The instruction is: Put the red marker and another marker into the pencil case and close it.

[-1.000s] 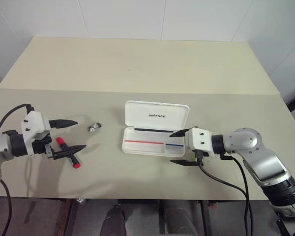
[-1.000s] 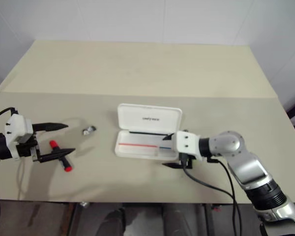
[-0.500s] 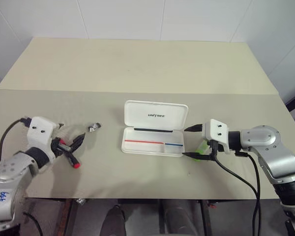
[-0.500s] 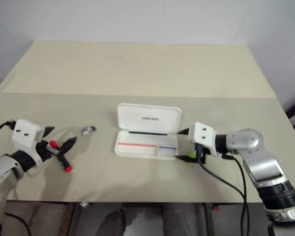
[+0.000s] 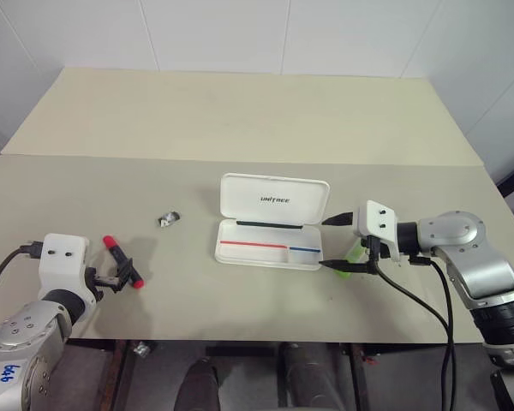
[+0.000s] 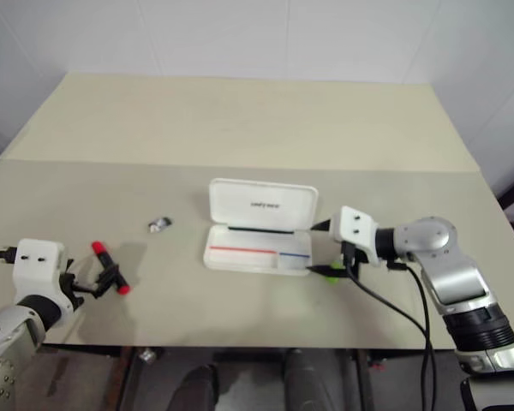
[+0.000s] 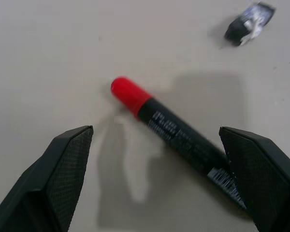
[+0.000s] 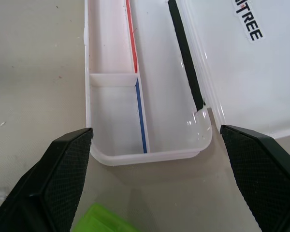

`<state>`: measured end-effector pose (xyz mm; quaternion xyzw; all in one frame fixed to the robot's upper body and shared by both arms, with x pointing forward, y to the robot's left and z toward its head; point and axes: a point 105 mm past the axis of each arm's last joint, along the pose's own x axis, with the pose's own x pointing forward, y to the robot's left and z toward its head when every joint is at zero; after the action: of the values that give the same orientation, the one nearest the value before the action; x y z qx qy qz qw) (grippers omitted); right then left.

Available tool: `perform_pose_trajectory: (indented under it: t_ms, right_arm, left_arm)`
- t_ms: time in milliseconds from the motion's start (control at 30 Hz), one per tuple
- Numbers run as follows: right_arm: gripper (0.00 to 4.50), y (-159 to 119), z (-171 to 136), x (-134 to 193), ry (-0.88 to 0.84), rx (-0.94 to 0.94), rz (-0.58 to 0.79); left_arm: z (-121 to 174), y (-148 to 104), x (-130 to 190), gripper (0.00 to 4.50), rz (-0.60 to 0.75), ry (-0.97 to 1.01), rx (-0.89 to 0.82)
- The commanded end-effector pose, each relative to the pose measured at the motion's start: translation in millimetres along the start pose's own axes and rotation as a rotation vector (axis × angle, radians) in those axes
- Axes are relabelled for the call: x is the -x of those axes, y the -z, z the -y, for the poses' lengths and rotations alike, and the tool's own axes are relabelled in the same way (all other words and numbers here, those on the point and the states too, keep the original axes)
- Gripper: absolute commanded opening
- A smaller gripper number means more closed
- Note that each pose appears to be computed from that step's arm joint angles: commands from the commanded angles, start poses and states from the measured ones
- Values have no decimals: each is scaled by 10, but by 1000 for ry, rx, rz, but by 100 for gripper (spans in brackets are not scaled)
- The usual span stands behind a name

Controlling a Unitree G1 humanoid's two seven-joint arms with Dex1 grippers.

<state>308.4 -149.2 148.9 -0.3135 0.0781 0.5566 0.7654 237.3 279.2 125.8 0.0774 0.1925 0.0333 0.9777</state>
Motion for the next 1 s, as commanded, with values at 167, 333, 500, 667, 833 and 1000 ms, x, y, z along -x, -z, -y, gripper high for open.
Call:
perform_pose_trajectory:
  t_ms: [167, 333, 500, 667, 833, 1000]
  right_arm:
    - [446, -84, 38, 28, 14, 37, 15]
    - [450, -83, 39, 45, 27, 37, 11]
    - [450, -83, 51, 64, 40, 39, 7]
    - [450, -73, 69, 87, 50, 39, 1]
    - [450, -67, 76, 102, 55, 38, -2]
    - [450, -51, 47, 135, 56, 31, -3]
  left_arm:
    - [-33, -19, -142, 450, 29, -27, 26]
    - [-22, 21, -247, 392, 17, -26, 44]
    - [14, 31, -294, 224, 27, -11, 60]
    - [20, 57, -314, 66, 30, -5, 64]
    - [81, -77, -326, 62, 76, 61, 32]
    - [170, -474, -269, 62, 196, 221, -44]
